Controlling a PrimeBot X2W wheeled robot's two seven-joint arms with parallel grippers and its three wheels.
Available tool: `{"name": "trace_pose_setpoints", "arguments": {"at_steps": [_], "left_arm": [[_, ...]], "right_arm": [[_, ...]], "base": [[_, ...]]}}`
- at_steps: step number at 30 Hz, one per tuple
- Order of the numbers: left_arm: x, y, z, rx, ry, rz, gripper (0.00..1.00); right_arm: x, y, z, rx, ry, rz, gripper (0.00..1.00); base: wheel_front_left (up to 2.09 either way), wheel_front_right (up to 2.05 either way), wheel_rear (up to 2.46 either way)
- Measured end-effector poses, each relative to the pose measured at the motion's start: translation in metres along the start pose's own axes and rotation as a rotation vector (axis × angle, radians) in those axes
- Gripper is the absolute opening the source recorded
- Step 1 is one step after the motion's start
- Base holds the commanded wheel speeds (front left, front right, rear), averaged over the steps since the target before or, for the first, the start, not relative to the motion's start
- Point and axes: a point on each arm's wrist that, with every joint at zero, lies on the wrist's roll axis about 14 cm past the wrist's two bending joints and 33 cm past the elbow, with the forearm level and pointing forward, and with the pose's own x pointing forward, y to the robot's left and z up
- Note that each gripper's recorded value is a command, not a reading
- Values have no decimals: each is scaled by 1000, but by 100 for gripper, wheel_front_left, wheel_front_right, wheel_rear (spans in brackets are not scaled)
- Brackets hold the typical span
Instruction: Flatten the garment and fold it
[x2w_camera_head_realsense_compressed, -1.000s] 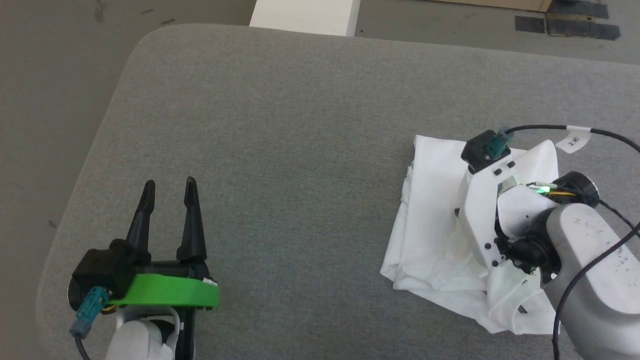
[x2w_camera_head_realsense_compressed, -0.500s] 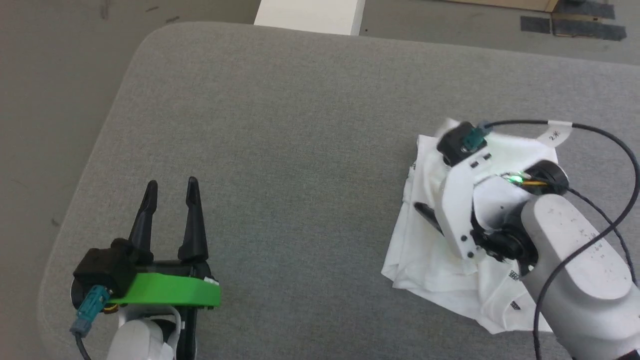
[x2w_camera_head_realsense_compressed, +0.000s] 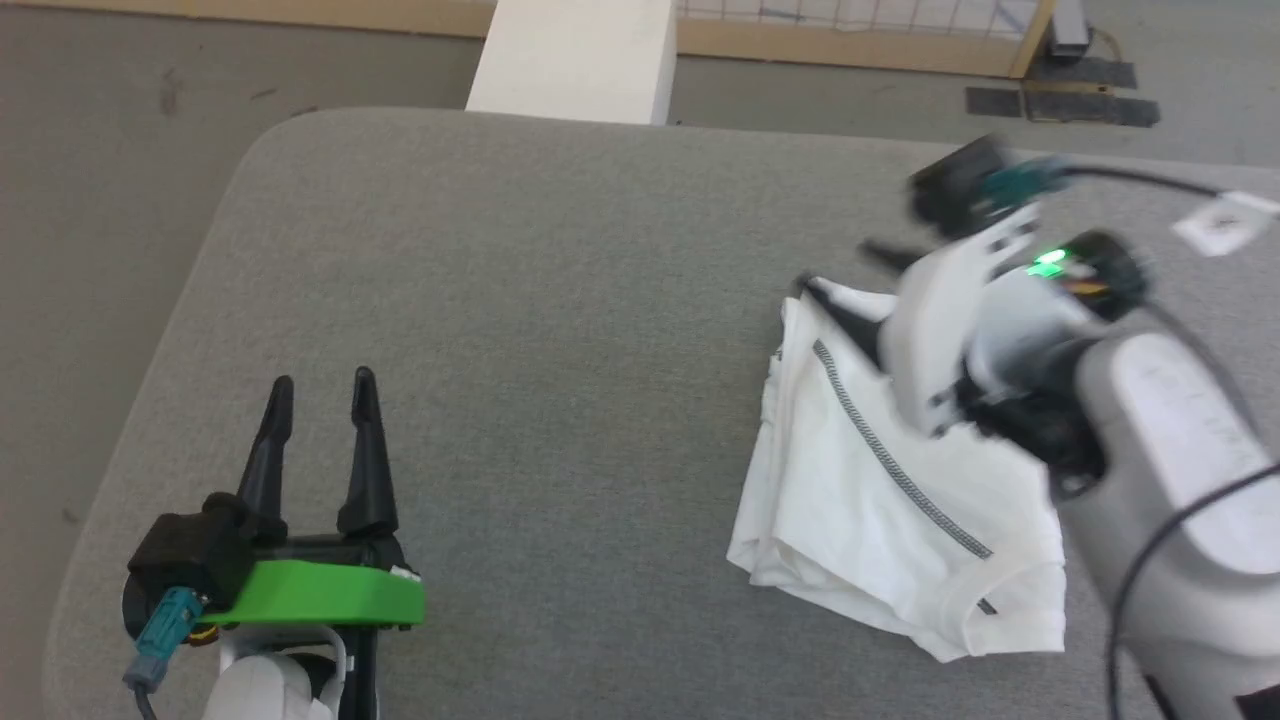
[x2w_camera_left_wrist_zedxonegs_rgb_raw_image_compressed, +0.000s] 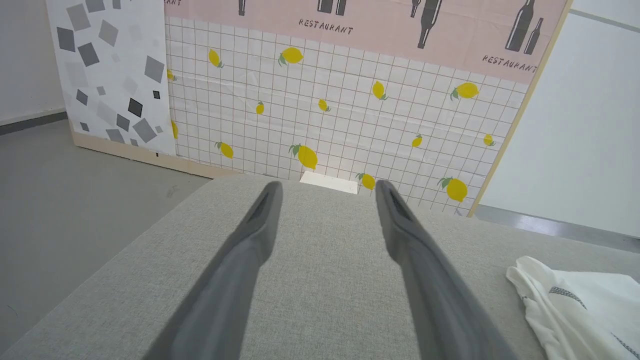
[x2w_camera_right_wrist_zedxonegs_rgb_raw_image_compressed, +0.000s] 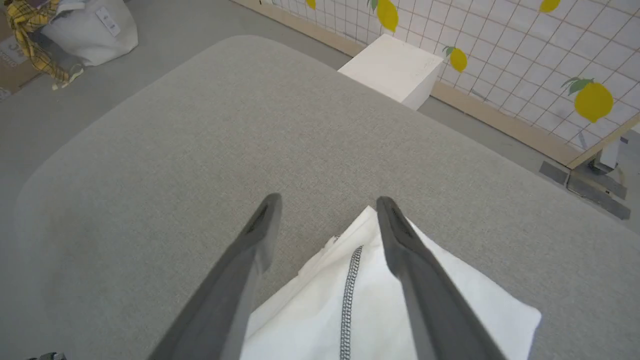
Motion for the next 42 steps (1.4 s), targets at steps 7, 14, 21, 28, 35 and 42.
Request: {"name": "trace_pose_setpoints", "arguments": {"at_steps": [7, 14, 21, 28, 35, 42], "left_arm": [[4, -7, 5, 0, -21, -19, 100], [9, -15, -4, 8, 0, -43, 100], [10, -16, -16, 8, 34, -46, 100], [8, -13, -21, 12, 50, -35, 100], [10, -15, -23, 9, 53, -42, 100], [25, -32, -29, -11, 48, -88, 100]], "right_arm": [[-52, -91, -28, 85, -26, -330, 100], [-67, -94, -136, 234, 225, -424, 100], [-63, -80, -181, 259, 386, -401, 100], [-59, -76, -194, 266, 454, -381, 43], [-59, -78, -188, 235, 453, -364, 0], [-75, -91, -180, 77, 515, -343, 0]], "base": [[0, 0, 0], [0, 0, 0], [0, 0, 0], [0, 0, 0], [0, 0, 0], [0, 0, 0]]}}
